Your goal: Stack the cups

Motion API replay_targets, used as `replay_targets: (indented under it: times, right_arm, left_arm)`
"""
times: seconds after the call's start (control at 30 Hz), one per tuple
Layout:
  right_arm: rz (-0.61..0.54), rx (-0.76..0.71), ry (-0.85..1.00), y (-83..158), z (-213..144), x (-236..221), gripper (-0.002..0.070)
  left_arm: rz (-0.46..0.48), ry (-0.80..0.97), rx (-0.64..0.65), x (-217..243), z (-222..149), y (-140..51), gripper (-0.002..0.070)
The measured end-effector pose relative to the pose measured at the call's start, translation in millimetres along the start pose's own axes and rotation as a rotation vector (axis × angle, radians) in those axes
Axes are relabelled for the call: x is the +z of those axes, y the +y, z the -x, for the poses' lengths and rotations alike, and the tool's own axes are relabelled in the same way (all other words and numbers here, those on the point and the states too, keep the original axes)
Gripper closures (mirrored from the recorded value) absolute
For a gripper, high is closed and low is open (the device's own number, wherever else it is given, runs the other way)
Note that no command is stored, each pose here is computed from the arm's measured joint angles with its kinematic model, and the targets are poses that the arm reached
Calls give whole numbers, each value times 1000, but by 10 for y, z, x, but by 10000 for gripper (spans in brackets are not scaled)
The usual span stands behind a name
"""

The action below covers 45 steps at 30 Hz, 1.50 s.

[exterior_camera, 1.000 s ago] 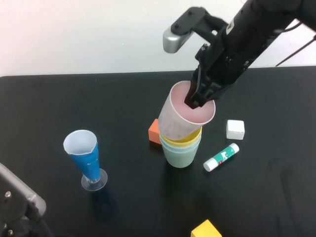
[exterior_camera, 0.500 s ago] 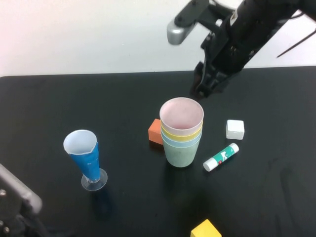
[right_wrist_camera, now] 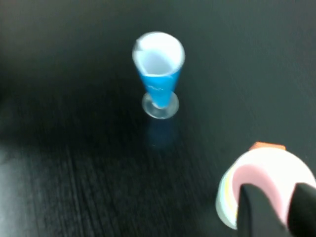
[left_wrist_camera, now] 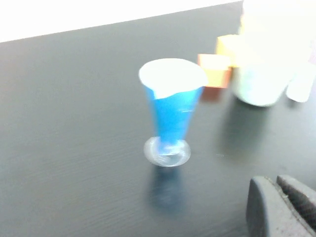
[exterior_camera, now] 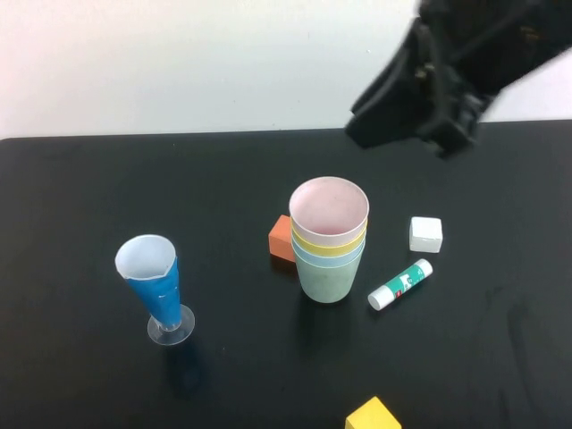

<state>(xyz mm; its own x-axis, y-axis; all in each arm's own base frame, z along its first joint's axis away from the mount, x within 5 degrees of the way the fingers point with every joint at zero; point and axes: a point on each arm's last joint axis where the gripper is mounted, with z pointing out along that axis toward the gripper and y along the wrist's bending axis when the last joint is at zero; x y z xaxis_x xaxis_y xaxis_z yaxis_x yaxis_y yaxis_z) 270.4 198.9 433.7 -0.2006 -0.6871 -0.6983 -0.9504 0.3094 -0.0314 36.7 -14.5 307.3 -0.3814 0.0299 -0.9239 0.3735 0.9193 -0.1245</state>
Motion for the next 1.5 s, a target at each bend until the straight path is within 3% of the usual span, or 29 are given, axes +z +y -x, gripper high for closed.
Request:
replay_targets:
  times: [0.17, 0.27, 0.7, 0.97, 1.3, 1.5]
  right_arm:
    - [-31, -66, -64, 313, -180, -284, 639]
    - [-75, -117, -116, 506, -357, -409, 666]
    - [-280, -214, -308, 1380, -1337, -844, 678]
    - [-391, -274, -445, 1743, -1646, -1123, 678]
    - [-277, -293, -352, 1921, -1813, -1118, 678]
    - [-379, -185, -138, 1767, -2031, -1027, 678]
  left_arm:
    - [84, -60, -69, -91, -247, 128, 676]
    - [89, -63, -87, -71, -356, 149, 676]
    - [82, -74, -90, -31, -398, 150, 676]
    - [82, -74, -92, -31, -398, 150, 676]
    - [82, -72, -95, -28, -402, 150, 676]
    - [82, -74, -95, -28, -400, 150, 676]
